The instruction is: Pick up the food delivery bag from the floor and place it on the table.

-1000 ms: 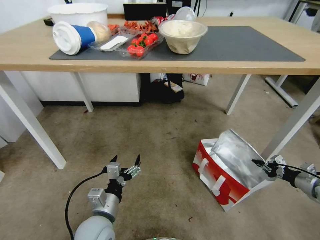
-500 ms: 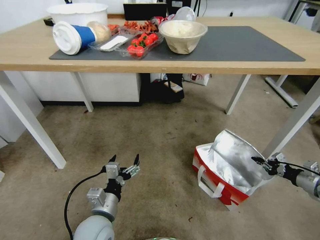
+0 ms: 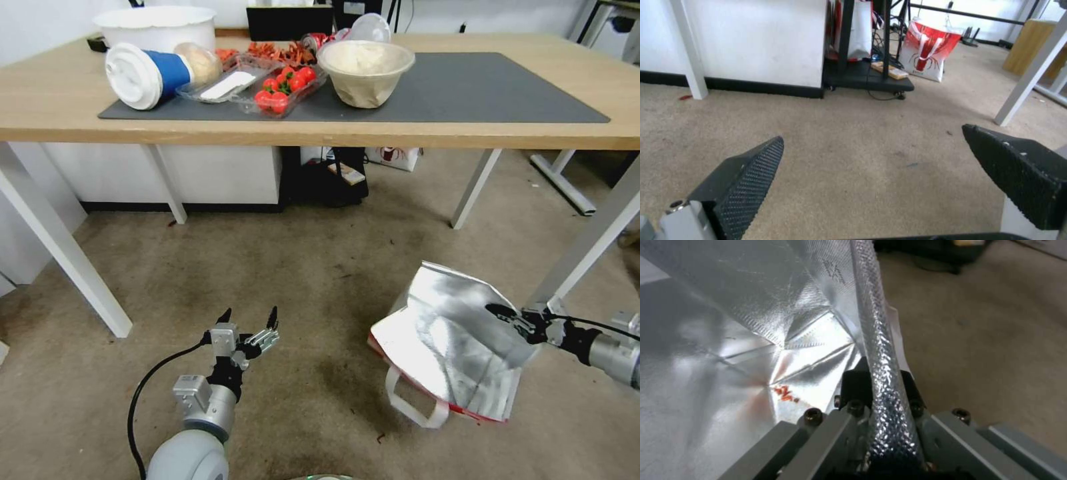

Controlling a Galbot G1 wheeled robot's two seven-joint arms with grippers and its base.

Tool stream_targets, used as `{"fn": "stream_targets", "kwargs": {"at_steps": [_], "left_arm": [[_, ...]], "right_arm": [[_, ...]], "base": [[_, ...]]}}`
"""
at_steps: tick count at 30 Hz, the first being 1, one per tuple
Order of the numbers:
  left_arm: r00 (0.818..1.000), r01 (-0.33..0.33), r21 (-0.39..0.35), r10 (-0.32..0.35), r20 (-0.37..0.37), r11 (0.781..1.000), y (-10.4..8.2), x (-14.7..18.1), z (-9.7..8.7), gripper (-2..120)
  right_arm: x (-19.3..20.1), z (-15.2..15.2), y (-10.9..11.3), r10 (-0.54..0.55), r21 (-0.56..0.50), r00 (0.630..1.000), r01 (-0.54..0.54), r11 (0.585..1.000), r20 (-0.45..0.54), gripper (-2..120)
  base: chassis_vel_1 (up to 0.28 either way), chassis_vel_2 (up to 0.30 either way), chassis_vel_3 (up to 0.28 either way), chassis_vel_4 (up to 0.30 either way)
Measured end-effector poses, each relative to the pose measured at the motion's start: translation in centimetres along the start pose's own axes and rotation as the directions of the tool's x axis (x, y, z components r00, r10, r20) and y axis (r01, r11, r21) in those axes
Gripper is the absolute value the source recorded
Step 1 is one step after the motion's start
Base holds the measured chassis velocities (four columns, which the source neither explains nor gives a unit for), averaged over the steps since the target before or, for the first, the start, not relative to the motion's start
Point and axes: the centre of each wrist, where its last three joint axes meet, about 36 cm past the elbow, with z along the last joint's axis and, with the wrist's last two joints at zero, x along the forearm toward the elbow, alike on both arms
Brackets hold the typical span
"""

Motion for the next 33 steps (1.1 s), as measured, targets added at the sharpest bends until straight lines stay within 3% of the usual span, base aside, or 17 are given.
{"fn": "stream_targets", "kwargs": {"at_steps": [10,13,16,19,33], "left_arm": [[1.0,0.008,0.0,-0.008,0.005,1.0,0.1,0.0,-0.2,100],[1.0,0.009,0.001,-0.009,0.007,1.0,0.1,0.0,-0.2,100],[1.0,0.02,0.005,-0.02,0.011,1.0,0.1,0.1,-0.5,100],[1.0,0.026,0.008,-0.026,0.007,1.0,0.0,0.1,-0.7,100],[0.999,0.047,0.014,-0.047,0.008,0.999,-0.2,0.0,-1.3,100]], "right_arm": [[-0.2,-4.9,1.6,-0.215,-0.021,0.976,0.216,0.976,0.042,0],[-0.2,-6.3,1.8,-0.304,-0.016,0.952,0.304,0.952,0.046,0],[-0.2,-8.5,2.4,-0.449,-0.015,0.891,0.451,0.892,0.066,0],[-0.2,-9.7,2.6,-0.503,-0.02,0.861,0.505,0.863,0.069,0],[-0.2,-11.8,3.0,-0.579,-0.01,0.815,0.579,0.815,0.027,0]], "base": [[0.0,0.0,0.0,0.0],[0.0,0.0,0.0,0.0],[0.0,0.0,0.0,0.0],[0.0,0.0,0.0,0.0],[0.0,0.0,0.0,0.0]]}}
